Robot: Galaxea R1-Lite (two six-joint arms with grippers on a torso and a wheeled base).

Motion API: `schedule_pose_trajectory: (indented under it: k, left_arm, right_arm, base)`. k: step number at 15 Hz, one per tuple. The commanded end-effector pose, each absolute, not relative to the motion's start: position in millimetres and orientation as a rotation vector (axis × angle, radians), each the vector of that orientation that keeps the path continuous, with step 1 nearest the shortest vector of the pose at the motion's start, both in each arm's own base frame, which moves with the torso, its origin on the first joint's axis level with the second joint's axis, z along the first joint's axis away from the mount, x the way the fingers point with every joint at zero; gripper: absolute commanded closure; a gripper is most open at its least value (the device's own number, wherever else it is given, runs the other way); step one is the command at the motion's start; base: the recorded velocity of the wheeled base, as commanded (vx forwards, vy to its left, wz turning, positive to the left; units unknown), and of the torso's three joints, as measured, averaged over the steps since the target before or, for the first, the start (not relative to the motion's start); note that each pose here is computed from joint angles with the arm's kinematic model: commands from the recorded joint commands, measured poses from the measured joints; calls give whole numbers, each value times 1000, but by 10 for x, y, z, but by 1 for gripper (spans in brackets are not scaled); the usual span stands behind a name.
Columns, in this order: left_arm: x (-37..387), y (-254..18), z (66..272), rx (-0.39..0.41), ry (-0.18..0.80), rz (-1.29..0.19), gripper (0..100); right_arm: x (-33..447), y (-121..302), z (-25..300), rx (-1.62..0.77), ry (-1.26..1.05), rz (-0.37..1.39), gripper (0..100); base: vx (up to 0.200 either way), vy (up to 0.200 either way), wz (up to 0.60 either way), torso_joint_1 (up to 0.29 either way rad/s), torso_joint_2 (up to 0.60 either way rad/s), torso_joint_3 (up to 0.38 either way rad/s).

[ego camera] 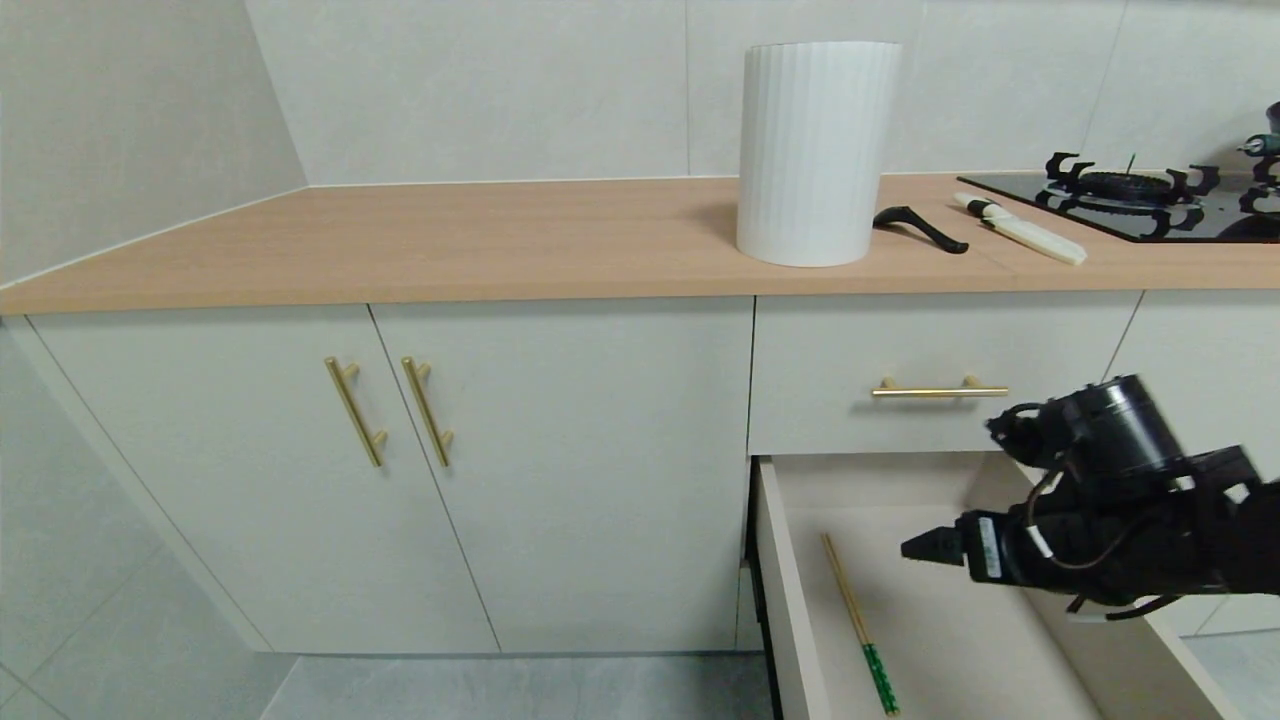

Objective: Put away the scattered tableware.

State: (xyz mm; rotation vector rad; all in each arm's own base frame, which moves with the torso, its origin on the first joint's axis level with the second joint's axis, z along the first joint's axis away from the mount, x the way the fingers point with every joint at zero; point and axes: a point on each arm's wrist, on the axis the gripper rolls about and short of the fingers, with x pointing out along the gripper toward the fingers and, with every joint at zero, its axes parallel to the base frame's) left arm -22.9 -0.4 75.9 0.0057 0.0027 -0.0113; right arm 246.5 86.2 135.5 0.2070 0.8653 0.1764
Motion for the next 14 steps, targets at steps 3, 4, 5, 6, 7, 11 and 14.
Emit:
schedule_pose_trajectory:
  k: [3,4,5,6,7,11,14]
  left_arm:
    - [-229,-5,759,6,3,-11,0]
    - [-229,-5,759,6,3,-11,0]
    - [-229,-5,759,6,3,-11,0]
    - [-229,-5,759,6,3,-11,0]
    - [-229,-5,759,6,3,-11,0]
    - [-229,-5,759,6,3,-11,0]
    - [-229,-5,759,6,3,-11,0]
  right_arm:
    - [2153,466,2013,217,601,166,0]
    - [2156,460,2015,217,599,164,0]
    - [2153,459,2018,215,597,165,0]
    - [2153,459,2019,214,596,166,0]
    - [2154,456,2019,214,595,163,0]
    - [2155,460,2012,212,599,165,0]
    - [2152,459,2004,203,601,168,0]
  base:
    - [0,0,0,0,0,0]
    - [0,0,0,0,0,0]
    - [0,0,0,0,0,0]
    - [0,0,0,0,0,0]
    - [0,0,0,0,0,0]
    - [0,0,0,26,-163,-124]
    - [0,0,0,108,-276,-312]
